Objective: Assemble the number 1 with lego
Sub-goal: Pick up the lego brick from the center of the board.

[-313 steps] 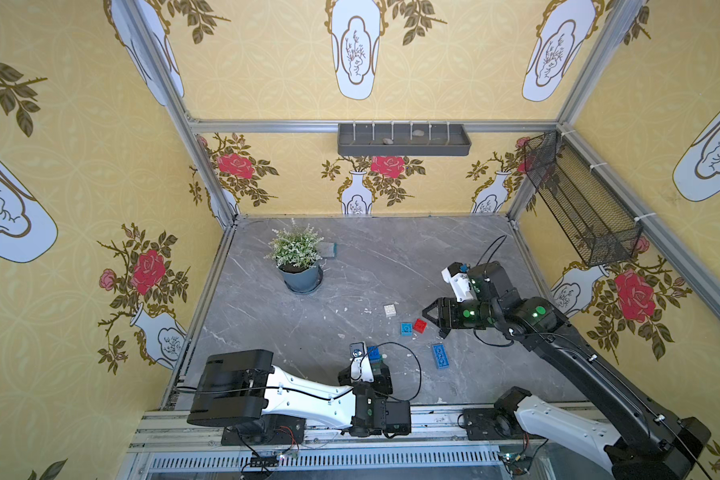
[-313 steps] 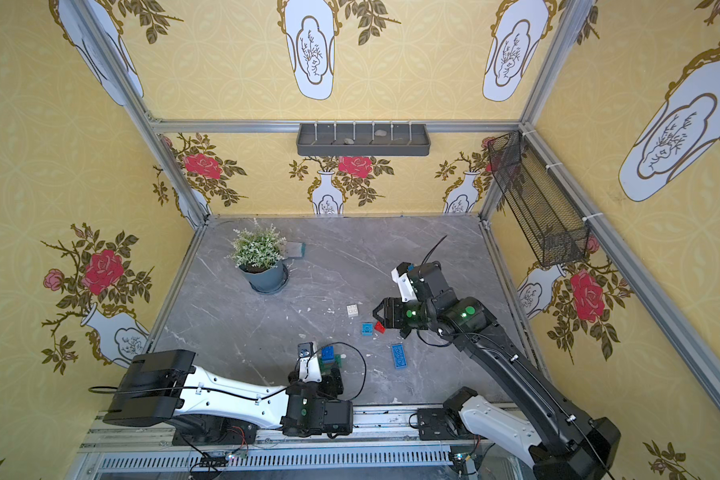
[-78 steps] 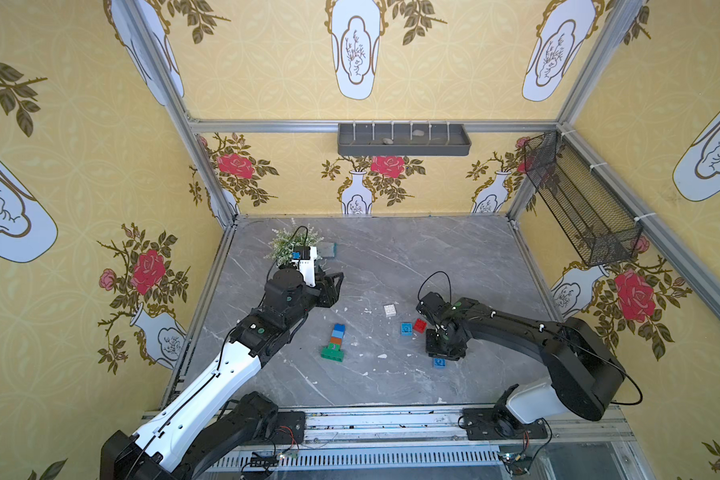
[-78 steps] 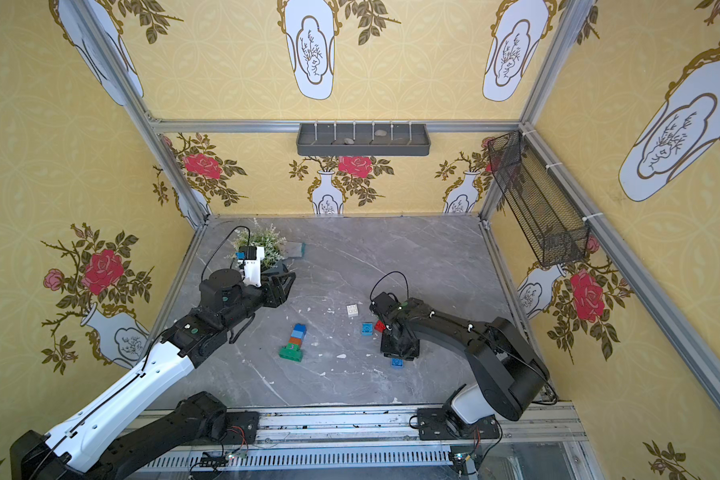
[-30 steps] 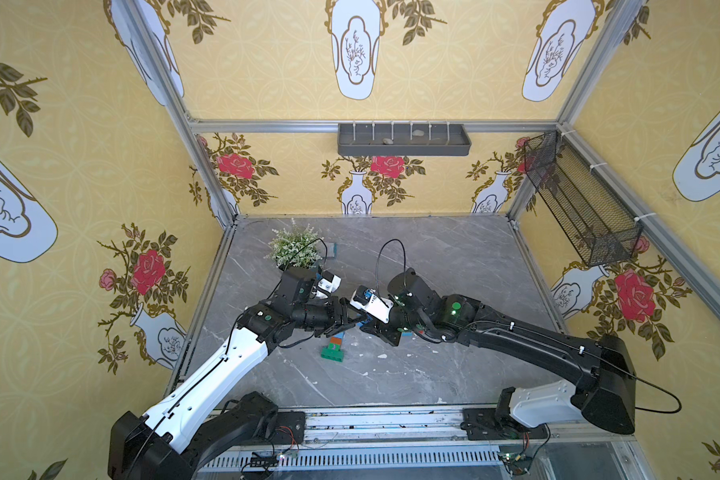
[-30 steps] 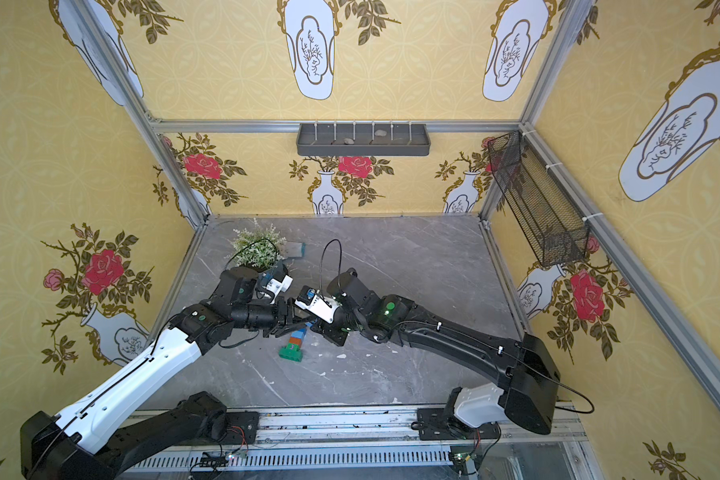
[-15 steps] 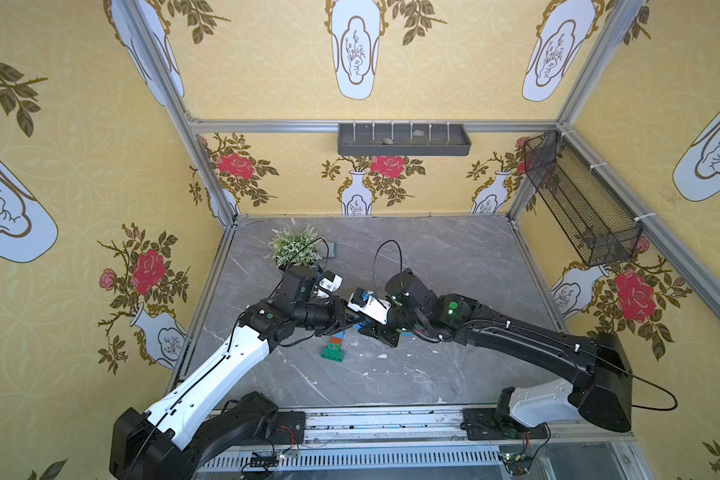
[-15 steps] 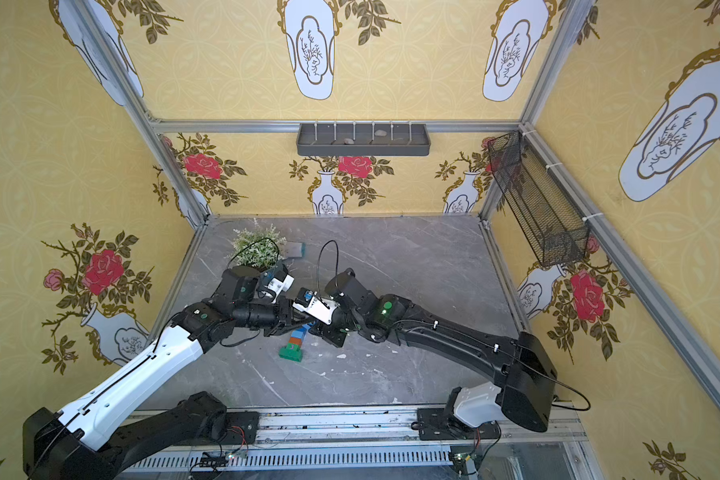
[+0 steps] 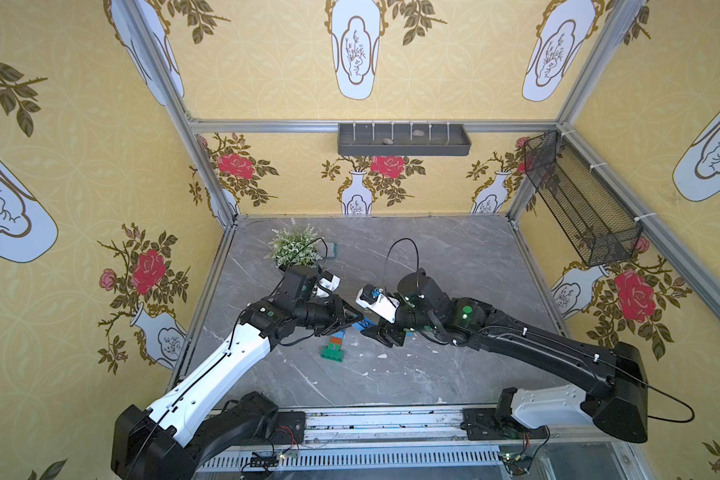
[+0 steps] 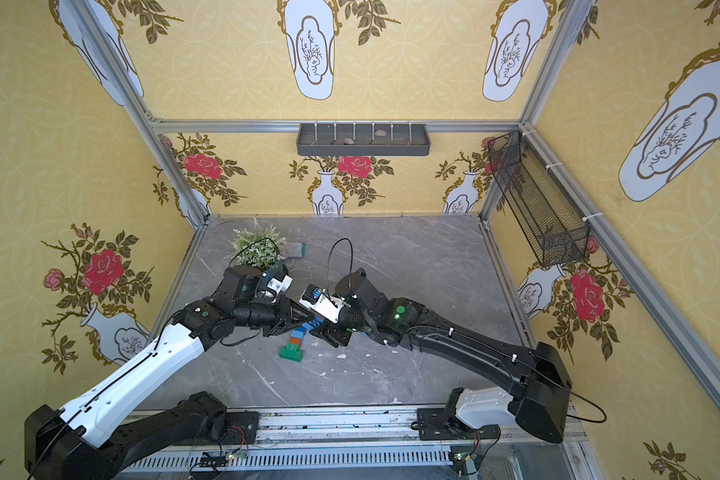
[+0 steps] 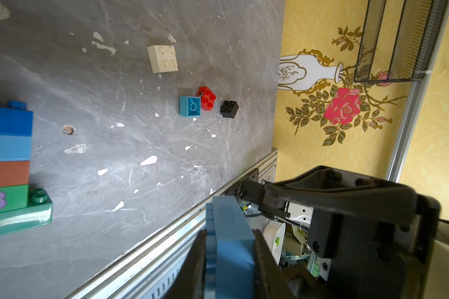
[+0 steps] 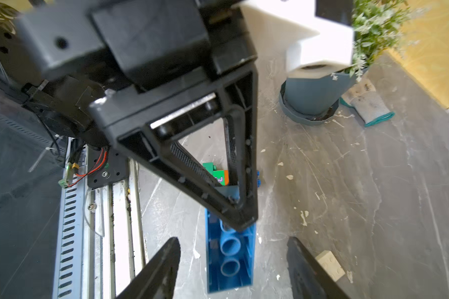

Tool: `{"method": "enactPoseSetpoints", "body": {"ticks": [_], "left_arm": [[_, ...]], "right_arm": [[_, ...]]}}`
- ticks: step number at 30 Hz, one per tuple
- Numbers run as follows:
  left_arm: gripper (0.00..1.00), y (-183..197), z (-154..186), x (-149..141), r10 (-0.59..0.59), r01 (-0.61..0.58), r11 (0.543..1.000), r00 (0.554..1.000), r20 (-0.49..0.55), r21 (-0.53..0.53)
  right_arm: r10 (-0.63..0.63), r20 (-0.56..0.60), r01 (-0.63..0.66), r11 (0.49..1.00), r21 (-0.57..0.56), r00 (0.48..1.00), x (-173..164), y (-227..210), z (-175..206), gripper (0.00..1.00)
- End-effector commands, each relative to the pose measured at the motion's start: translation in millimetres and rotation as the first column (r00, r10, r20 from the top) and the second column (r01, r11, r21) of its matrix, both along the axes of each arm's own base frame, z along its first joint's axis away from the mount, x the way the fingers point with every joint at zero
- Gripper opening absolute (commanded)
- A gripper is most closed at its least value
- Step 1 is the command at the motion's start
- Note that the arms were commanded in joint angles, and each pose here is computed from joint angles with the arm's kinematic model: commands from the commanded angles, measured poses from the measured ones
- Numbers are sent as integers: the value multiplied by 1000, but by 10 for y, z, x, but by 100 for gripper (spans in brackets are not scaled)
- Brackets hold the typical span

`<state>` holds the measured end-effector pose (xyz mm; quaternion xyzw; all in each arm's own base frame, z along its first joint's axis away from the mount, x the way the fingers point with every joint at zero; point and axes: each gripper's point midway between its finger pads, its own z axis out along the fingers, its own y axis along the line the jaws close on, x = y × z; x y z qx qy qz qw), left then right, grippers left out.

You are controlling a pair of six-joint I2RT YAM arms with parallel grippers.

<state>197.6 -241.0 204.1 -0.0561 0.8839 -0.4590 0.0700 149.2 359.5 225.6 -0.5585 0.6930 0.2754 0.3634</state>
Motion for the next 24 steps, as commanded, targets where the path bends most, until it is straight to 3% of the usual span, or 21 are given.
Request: {"method": "enactPoseSetpoints", "body": {"ticks": [1,5,11,18,24], "left_arm": [[17,84,-92,75,112,-111,994,989,-97,20],[18,127,-107,136,229,-242,970,946,-230,-32],[17,124,-190,92,326,-411,907,826,-460,-96],[15,104,-227,6,321,-481,868,735,-598,-125],[14,151,-240,-25,340,-522,844,700,-628,-124]], "right_arm": [[-64,82,60,997,53,995,97,-103,111,68],[9,249,-29,997,76,968,28,-182,54,67],[53,453,-86,995,52,890,140,-99,-52,69],[145,532,-175,984,6,834,144,98,-231,66],[192,542,-218,976,-17,818,5,189,-317,64]]}}
